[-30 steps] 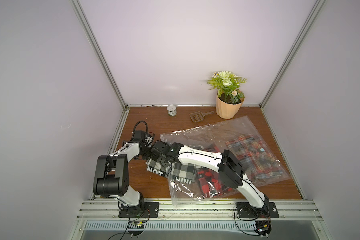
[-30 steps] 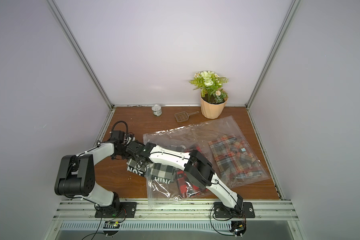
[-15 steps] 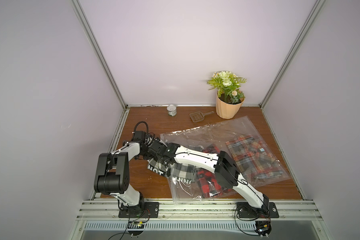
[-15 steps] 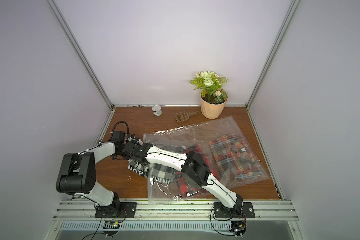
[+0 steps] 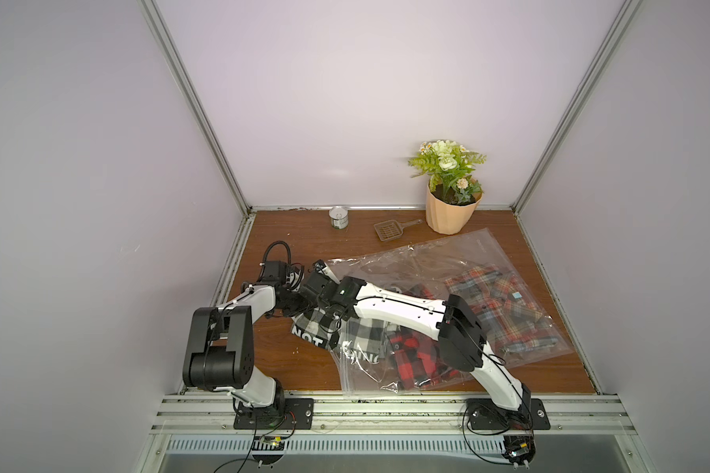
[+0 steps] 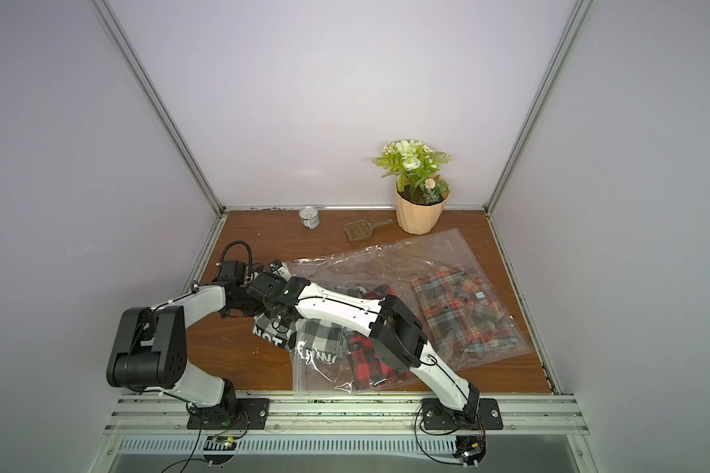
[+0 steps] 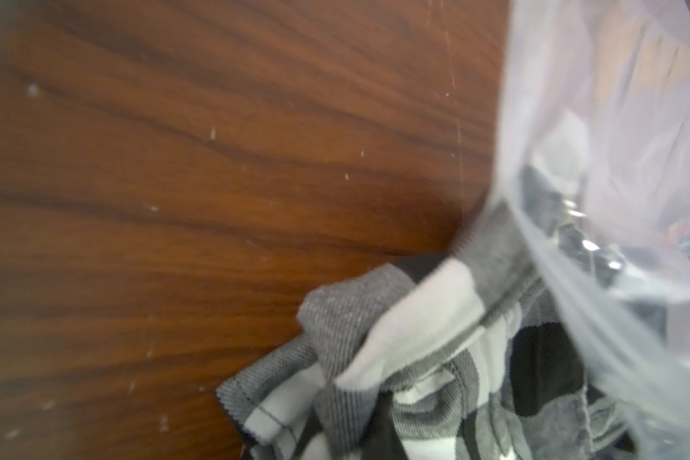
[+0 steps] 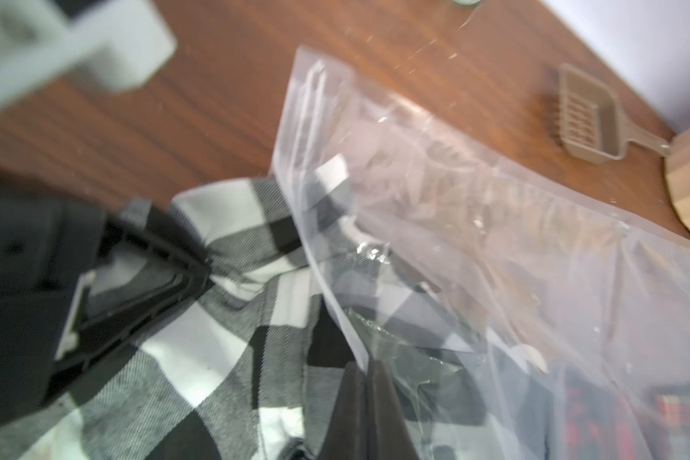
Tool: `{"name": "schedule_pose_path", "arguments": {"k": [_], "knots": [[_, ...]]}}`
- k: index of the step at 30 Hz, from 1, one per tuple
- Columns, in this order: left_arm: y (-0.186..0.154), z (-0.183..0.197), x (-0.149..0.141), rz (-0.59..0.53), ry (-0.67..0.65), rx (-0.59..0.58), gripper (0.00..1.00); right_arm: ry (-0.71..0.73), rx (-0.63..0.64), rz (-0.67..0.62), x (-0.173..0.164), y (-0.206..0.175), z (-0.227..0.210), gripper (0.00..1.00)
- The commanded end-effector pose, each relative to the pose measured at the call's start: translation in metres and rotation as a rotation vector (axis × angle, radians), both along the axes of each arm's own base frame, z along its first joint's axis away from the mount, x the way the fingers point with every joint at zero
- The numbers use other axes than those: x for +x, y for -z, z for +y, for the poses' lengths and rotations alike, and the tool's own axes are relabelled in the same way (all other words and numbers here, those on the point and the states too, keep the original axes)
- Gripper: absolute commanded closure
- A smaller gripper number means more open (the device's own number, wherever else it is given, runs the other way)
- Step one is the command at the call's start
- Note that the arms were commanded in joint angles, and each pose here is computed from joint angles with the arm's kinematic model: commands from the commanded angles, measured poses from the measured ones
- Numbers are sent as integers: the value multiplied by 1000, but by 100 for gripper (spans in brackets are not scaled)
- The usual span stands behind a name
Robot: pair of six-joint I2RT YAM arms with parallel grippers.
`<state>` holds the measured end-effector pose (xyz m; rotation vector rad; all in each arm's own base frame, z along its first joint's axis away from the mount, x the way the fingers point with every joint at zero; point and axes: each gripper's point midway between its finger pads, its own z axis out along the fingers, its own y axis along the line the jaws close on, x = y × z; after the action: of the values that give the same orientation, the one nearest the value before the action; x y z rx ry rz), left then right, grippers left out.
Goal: Take the shirt out of the vacuum bag
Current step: Take out the shirt from the vacuum bag.
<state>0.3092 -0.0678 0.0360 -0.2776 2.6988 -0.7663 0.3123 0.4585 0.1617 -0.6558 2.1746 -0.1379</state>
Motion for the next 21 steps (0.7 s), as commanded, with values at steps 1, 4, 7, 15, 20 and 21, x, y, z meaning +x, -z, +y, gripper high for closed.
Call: {"name": "schedule_pose_path", "arguments": {"k": [1,4,7,15,20,21], "knots": [[-11,9,-2,-17,-79,-34,100,95,161,-104,19,-63,-18,100],[-22,13,-2,-47,-118,-58,100,116,171,-97,26,-62,-26,100],[-32,16,-2,-69,-143,-73,100,131,172,-95,31,-60,-32,100],[-41,6,-14,-84,-149,-154,100,174,211,-72,50,-54,-47,100],[-51,-1,-25,-103,-156,-205,100,192,233,-51,62,-46,-51,100],[-52,-1,-27,-103,-158,-208,100,196,237,-48,64,-45,-52,100]]}}
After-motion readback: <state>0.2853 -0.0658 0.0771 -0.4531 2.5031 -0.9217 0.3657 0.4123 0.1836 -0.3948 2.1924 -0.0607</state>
